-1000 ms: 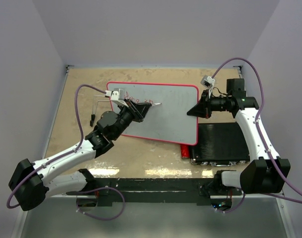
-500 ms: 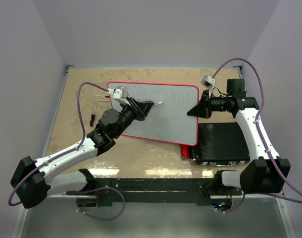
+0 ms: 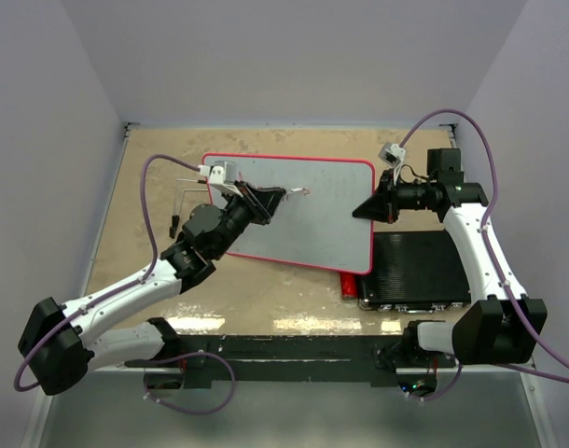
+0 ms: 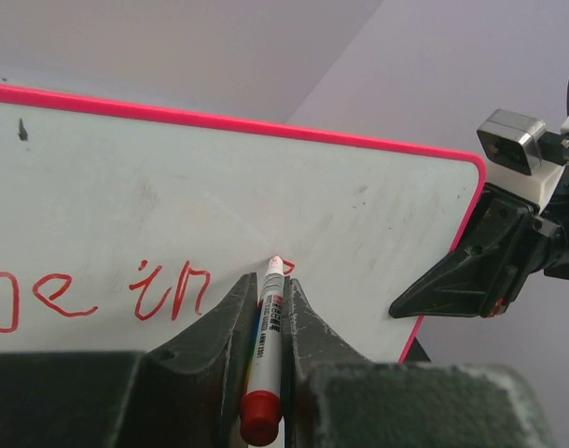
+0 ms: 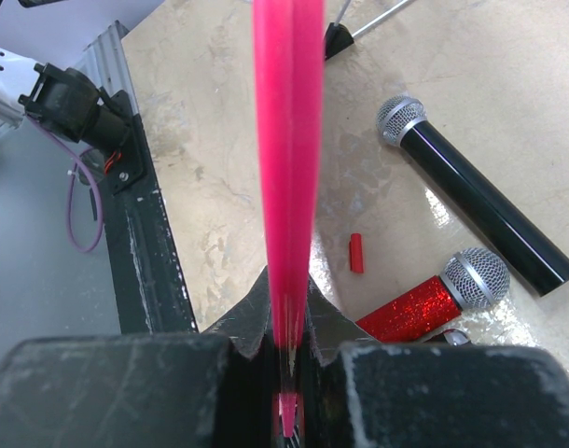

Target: Write a sentence on the whiteboard

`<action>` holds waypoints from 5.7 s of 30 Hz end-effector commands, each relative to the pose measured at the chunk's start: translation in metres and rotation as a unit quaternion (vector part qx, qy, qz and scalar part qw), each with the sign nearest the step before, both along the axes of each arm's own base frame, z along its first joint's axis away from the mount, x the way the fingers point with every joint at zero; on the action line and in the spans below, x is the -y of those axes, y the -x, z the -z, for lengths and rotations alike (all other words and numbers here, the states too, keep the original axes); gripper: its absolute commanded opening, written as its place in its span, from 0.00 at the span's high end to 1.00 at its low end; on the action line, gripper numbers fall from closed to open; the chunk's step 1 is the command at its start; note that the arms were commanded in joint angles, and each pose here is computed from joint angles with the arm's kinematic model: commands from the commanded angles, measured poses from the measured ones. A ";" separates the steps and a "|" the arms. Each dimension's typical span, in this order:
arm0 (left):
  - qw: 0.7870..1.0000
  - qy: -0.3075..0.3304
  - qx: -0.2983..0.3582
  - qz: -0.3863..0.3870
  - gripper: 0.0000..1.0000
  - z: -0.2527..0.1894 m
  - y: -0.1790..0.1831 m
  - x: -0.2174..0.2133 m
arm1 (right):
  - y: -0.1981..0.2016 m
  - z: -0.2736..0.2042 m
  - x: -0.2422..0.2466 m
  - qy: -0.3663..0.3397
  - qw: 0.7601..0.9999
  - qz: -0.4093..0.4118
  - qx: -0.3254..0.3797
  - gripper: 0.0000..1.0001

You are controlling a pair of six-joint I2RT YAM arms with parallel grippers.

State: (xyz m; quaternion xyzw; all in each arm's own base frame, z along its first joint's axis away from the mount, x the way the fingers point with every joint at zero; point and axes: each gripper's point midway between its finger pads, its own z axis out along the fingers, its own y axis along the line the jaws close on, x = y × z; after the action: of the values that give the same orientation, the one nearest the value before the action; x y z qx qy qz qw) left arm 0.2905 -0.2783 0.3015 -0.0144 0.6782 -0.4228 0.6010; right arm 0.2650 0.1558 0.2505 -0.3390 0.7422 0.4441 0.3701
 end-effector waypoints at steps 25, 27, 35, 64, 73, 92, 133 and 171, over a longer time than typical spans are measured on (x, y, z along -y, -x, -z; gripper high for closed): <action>0.999 -0.028 -0.025 0.030 1.00 0.020 0.005 0.001 | -0.001 -0.025 -0.004 -0.016 0.997 -0.020 0.069 1.00; 0.999 -0.026 -0.025 0.039 1.00 0.021 0.005 0.005 | -0.001 -0.026 -0.005 -0.016 0.997 -0.020 0.069 1.00; 0.999 -0.003 -0.001 0.054 1.00 -0.002 0.004 0.014 | -0.001 -0.025 -0.004 -0.014 0.997 -0.018 0.068 1.00; 0.998 0.028 0.044 0.044 1.00 -0.041 -0.003 0.014 | -0.002 -0.024 -0.004 -0.013 0.997 -0.016 0.070 1.00; 0.999 0.005 0.024 0.039 1.00 -0.024 -0.005 0.012 | -0.002 -0.024 -0.004 -0.014 0.997 -0.017 0.068 1.00; 0.998 -0.021 -0.023 0.058 1.00 0.015 0.005 0.012 | -0.002 -0.025 -0.004 -0.014 0.997 -0.017 0.070 1.00; 0.992 -0.005 0.044 0.122 1.00 -0.038 0.022 0.021 | -0.001 -0.025 -0.004 -0.013 0.997 -0.017 0.073 1.00; 0.988 0.005 0.040 0.152 1.00 -0.015 0.048 0.009 | 0.000 -0.023 -0.004 -0.013 0.997 -0.016 0.074 1.00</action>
State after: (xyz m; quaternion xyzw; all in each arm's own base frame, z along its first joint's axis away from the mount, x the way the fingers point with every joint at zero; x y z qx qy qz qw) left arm 0.2452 -0.2813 0.3005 0.0859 0.6658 -0.4953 0.5514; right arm 0.2650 0.1549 0.2495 -0.3412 0.7416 0.4379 0.3766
